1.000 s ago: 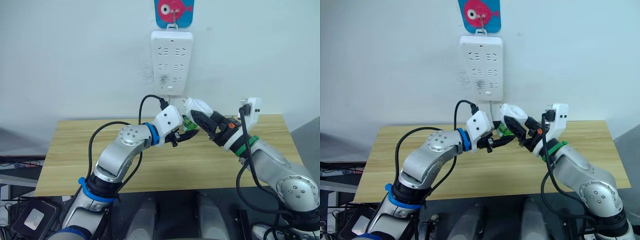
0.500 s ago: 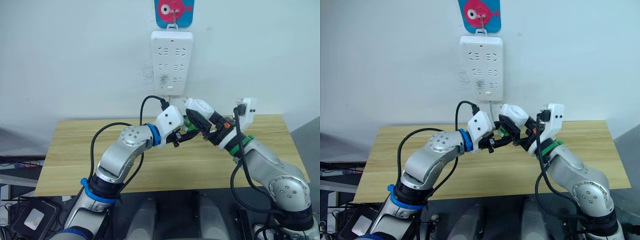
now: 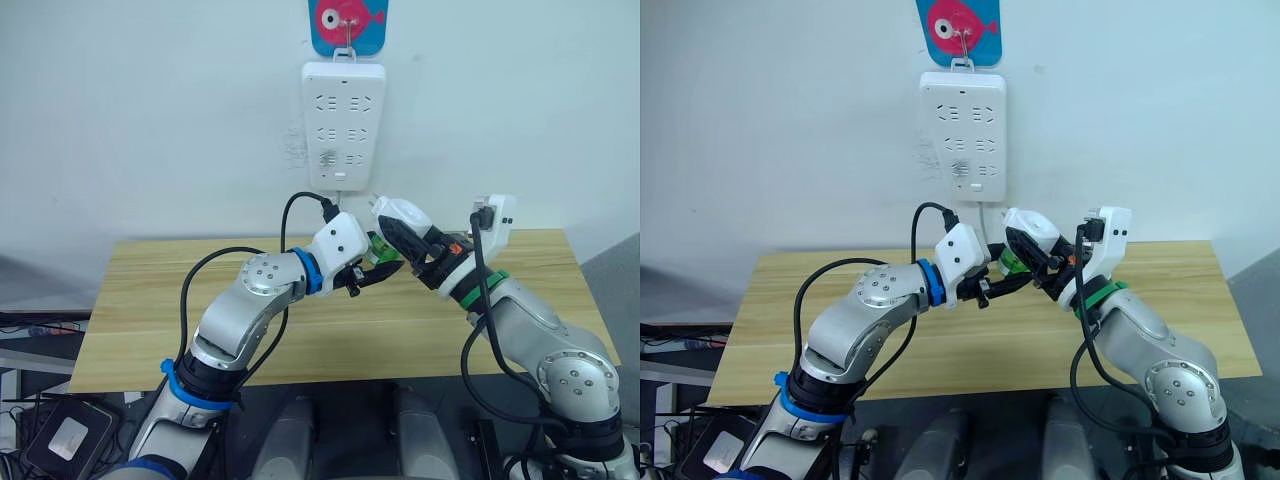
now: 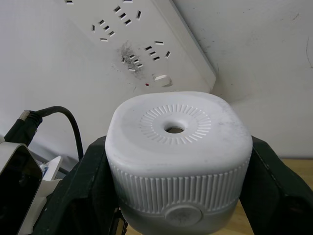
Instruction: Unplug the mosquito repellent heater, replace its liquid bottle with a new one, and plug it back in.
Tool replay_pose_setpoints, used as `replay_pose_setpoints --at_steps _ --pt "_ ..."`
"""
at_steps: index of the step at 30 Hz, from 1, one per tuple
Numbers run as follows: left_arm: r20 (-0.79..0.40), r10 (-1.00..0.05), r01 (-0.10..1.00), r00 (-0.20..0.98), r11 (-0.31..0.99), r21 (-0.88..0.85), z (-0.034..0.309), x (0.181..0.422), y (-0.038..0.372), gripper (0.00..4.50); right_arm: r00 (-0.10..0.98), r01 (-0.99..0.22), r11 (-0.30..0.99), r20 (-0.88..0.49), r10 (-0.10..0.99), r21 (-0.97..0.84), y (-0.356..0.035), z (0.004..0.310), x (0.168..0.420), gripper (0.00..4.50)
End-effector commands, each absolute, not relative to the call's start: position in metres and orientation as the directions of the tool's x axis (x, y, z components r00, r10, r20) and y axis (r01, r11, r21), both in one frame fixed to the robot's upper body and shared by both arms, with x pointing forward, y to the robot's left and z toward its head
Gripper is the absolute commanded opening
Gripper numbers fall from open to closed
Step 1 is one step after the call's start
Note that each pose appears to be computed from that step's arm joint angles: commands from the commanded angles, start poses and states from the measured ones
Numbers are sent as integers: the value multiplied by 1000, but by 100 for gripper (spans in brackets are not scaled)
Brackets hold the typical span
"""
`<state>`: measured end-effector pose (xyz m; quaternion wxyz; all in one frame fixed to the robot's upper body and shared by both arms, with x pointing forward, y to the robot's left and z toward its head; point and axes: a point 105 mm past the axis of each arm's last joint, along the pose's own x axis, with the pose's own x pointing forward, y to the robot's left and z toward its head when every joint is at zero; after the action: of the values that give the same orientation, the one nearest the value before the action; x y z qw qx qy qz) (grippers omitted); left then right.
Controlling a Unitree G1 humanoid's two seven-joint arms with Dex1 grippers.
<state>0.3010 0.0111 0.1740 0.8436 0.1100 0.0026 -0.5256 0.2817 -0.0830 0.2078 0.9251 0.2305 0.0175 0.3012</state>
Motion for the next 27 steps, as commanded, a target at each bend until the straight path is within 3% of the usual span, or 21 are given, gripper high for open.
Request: replay_pose_setpoints --at_steps 1,6,13,16,18,21,27 --pt "-90 -915 909 393 371 192 182 287 2 230 781 -608 672 166 602 423 -75 220 273 296" --pt "-100 -911 905 400 375 202 180 287 2 230 779 -610 670 166 604 422 -74 220 272 296" --pt "-73 -904 888 422 396 233 187 286 12 450 783 -606 679 162 601 414 -76 217 274 296" --pt "-76 -899 894 432 415 171 197 282 49 450 806 -582 724 144 574 370 -89 211 281 296" --pt "-71 -888 888 454 444 123 201 282 69 450 803 -593 766 112 586 247 -93 204 281 296" --pt "-23 -829 823 558 549 146 208 294 101 450 787 -617 782 81 611 93 -99 196 276 296" --pt "201 -679 625 706 731 273 243 332 141 450 796 -602 797 129 592 54 -102 206 277 296"
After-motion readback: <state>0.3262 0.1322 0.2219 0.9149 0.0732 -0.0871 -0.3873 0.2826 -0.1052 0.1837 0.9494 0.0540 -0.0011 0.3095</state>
